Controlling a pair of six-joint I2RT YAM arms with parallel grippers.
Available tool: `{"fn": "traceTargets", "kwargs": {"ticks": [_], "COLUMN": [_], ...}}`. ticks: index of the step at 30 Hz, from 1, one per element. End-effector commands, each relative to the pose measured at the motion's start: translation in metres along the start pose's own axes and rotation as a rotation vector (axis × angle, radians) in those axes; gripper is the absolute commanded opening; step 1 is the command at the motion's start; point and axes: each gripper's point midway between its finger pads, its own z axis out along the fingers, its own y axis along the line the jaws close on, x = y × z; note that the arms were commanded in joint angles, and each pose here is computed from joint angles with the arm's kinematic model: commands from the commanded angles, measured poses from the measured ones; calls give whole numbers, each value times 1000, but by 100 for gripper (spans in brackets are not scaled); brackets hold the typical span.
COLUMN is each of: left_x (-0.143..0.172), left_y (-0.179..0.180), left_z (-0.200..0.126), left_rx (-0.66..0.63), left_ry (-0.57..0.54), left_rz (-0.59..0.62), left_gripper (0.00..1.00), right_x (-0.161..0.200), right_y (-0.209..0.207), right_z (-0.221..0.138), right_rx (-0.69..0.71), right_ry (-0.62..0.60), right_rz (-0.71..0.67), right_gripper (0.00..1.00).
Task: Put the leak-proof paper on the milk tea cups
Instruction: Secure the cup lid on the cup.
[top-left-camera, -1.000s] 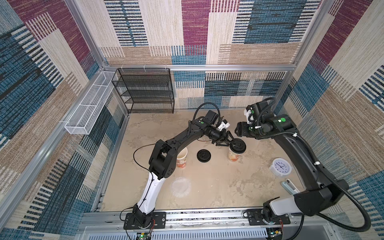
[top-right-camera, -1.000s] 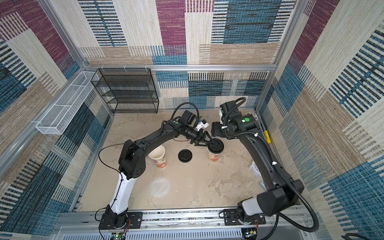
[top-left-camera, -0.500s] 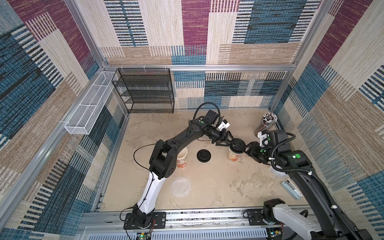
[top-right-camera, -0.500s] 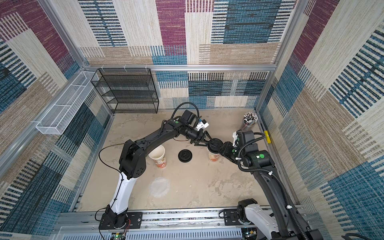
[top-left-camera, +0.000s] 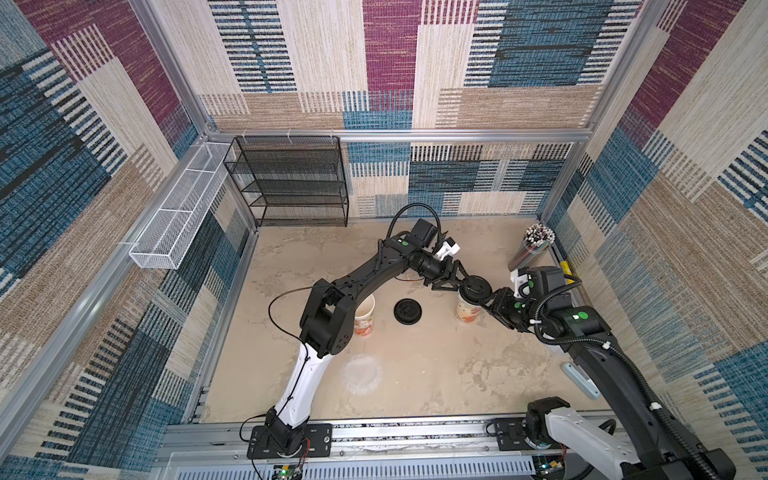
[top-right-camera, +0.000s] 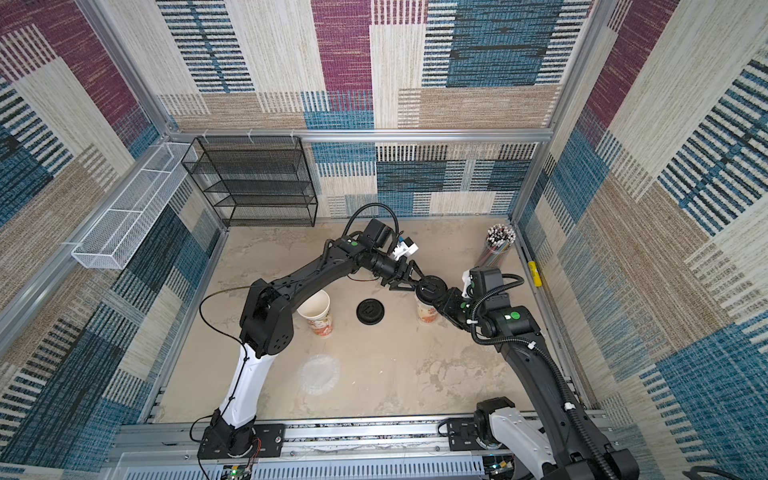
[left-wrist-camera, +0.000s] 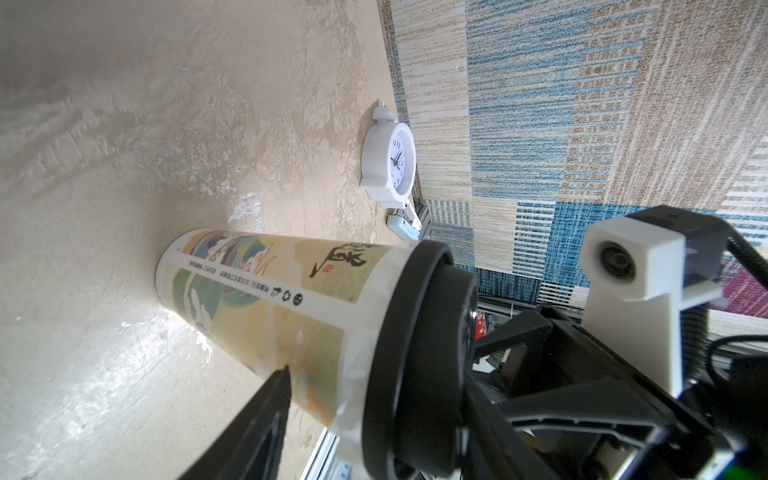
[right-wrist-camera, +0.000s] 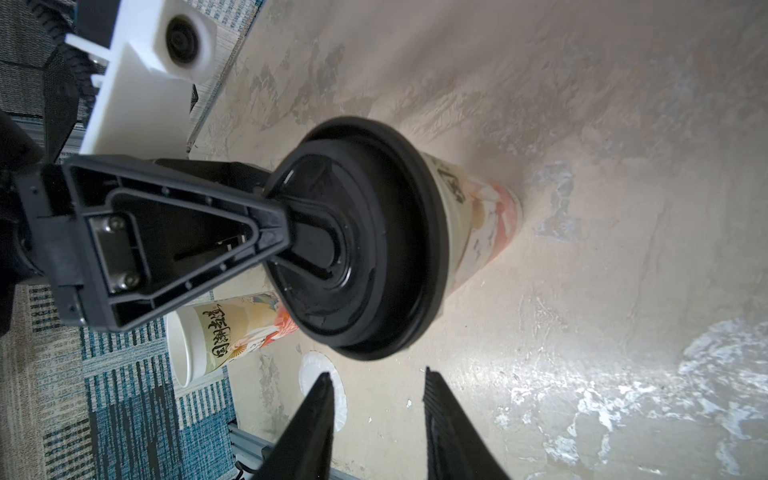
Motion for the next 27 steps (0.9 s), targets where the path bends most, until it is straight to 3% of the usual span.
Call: {"fn": "traceTargets", "kwargs": {"ticks": [1,27], "left_x": [29,39], "left_y": [70,88], "left_z": [5,8], "left_rx": [-278,-334], "left_ry": [52,75], "left_rz": [-156,-167], "left_gripper": [63,63], "right_x": [-9,7], "right_y": [4,-77], "right_z": [2,26], "right_rx": [-15,320], "right_ry": [-34,9], "right_rz": [-1,88], "right_gripper": [38,29]}}
